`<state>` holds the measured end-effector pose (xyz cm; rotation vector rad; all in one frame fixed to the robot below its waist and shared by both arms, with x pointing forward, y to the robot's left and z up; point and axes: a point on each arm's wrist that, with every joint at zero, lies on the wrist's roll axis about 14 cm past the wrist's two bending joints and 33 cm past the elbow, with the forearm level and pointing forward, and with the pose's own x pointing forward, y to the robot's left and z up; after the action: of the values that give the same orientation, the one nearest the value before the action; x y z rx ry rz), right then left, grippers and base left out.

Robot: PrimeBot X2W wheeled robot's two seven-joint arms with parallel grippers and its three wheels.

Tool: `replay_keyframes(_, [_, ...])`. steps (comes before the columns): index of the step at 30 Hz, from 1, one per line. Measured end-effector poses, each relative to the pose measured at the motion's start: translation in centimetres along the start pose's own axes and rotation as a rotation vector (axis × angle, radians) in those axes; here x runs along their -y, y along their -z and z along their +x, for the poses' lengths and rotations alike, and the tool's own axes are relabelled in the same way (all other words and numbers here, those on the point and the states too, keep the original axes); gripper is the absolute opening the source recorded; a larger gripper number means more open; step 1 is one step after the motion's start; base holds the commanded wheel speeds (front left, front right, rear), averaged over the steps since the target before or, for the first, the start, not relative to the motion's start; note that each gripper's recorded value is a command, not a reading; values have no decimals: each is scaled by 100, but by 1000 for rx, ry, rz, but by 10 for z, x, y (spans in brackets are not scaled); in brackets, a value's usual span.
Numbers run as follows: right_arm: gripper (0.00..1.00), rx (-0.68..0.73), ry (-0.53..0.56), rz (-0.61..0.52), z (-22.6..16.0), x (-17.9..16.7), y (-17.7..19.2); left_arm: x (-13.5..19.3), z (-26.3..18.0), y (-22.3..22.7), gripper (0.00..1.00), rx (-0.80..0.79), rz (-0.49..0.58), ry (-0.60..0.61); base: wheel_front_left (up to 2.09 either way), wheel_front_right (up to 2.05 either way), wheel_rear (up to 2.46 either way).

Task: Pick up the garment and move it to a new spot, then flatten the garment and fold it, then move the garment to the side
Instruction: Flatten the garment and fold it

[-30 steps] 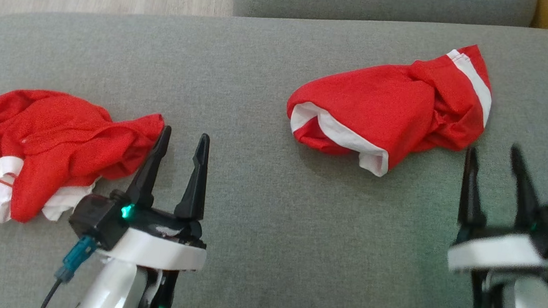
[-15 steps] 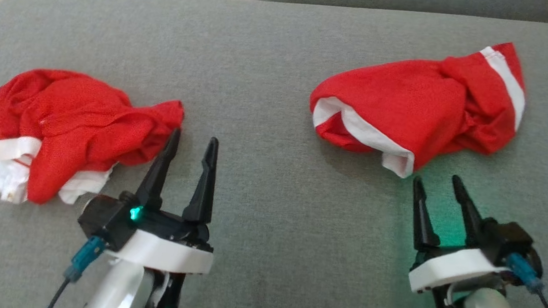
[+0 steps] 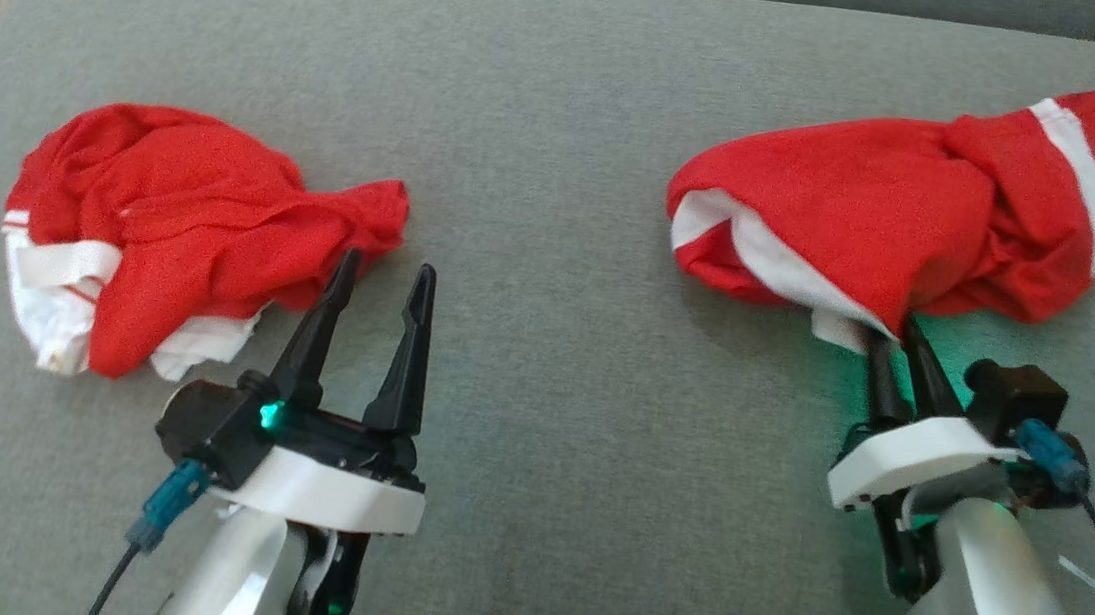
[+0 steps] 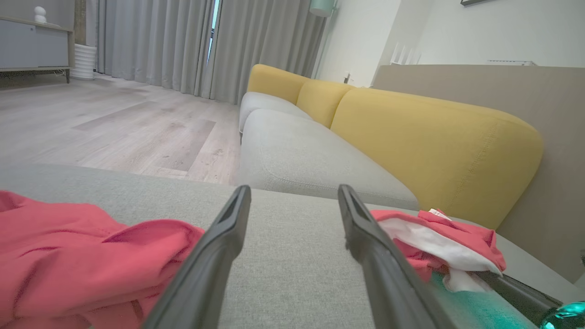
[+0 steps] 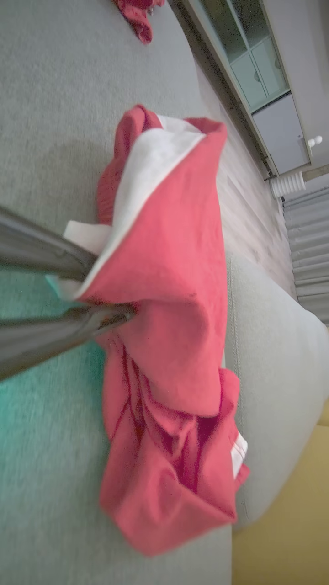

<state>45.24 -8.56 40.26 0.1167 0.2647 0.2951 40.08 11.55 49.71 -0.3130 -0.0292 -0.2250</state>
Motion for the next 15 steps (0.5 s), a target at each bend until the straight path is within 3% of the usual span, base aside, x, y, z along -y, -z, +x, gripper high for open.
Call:
replay_keyframes(3, [0, 17, 54, -23, -7, 19, -6, 5, 3, 0, 100, 2, -4, 16, 0, 0, 0])
replay_keyframes(7, [0, 134, 129, -116, -18, 47, -48, 14, 10, -1, 100, 10, -10, 44, 0, 0, 0])
replay_keyframes(10, [0, 203, 204, -227, -37, 72, -75, 27, 17, -1, 100, 14, -17, 84, 0, 0, 0])
replay_keyframes(15, [0, 163, 312, -443, -81, 123, -83, 47, 23, -3, 100, 22, -28, 144, 0, 0, 0])
